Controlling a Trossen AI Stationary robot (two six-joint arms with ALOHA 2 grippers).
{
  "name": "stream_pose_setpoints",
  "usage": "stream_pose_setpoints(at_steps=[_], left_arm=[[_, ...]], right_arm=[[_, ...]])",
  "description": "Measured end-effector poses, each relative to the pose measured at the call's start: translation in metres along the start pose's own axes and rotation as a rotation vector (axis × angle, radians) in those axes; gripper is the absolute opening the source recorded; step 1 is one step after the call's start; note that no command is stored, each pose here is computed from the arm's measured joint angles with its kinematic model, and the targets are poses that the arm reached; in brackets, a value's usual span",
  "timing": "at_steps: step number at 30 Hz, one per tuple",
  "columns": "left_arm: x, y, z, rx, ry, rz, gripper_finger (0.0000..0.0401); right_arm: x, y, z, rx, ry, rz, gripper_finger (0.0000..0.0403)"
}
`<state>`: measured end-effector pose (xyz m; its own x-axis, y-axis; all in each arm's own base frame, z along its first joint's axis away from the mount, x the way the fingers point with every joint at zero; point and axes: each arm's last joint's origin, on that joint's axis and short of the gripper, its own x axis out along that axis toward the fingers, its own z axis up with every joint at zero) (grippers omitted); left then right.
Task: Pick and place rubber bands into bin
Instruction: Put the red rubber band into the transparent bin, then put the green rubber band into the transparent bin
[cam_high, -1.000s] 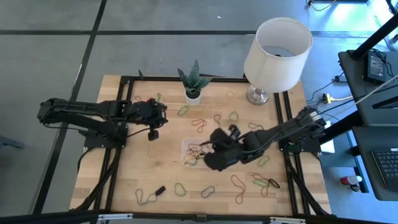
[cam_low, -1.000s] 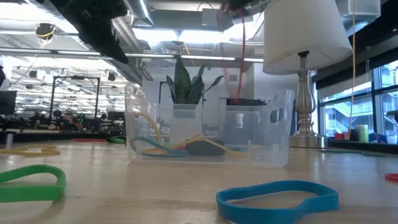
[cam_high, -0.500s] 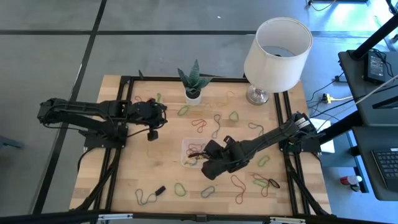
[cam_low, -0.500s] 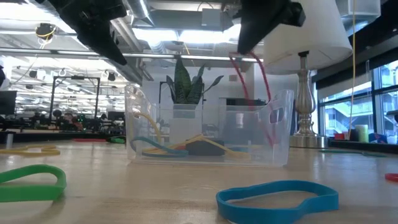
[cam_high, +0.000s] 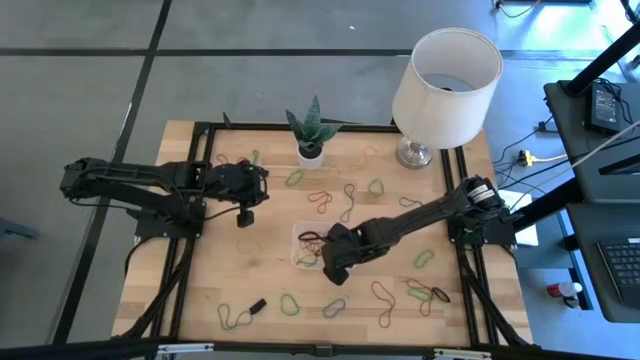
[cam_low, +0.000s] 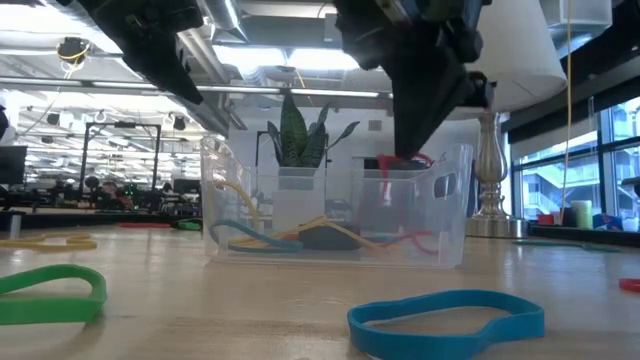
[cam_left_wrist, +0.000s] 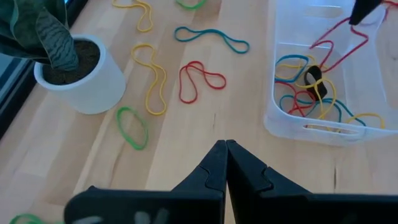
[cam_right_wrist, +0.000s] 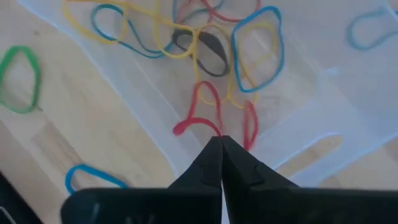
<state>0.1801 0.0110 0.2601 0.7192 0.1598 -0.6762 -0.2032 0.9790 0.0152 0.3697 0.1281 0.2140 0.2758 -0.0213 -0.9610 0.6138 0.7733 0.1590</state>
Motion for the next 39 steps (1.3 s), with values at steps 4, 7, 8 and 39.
stream_pose_setpoints(at_steps=[4, 7, 8, 39], left_arm=[[0.000, 0.000, 0.000, -0.012, 0.000, 0.000, 0.0001], [0.000, 0.000, 0.000, -0.012, 0.001, 0.000, 0.0001], [0.000, 0.000, 0.000, -0.012, 0.001, 0.000, 0.0001], [0.000, 0.000, 0.001, -0.018, -0.005, 0.000, 0.0001]], right_arm=[[0.000, 0.000, -0.001, -0.005, 0.015, 0.004, 0.0007], [0.000, -0.001, -0.003, -0.013, 0.061, 0.012, 0.0018], [0.000, -0.001, -0.003, -0.015, 0.065, 0.009, 0.0022], [-0.056, 0.001, -0.001, -0.194, -0.020, 0.019, 0.0087]])
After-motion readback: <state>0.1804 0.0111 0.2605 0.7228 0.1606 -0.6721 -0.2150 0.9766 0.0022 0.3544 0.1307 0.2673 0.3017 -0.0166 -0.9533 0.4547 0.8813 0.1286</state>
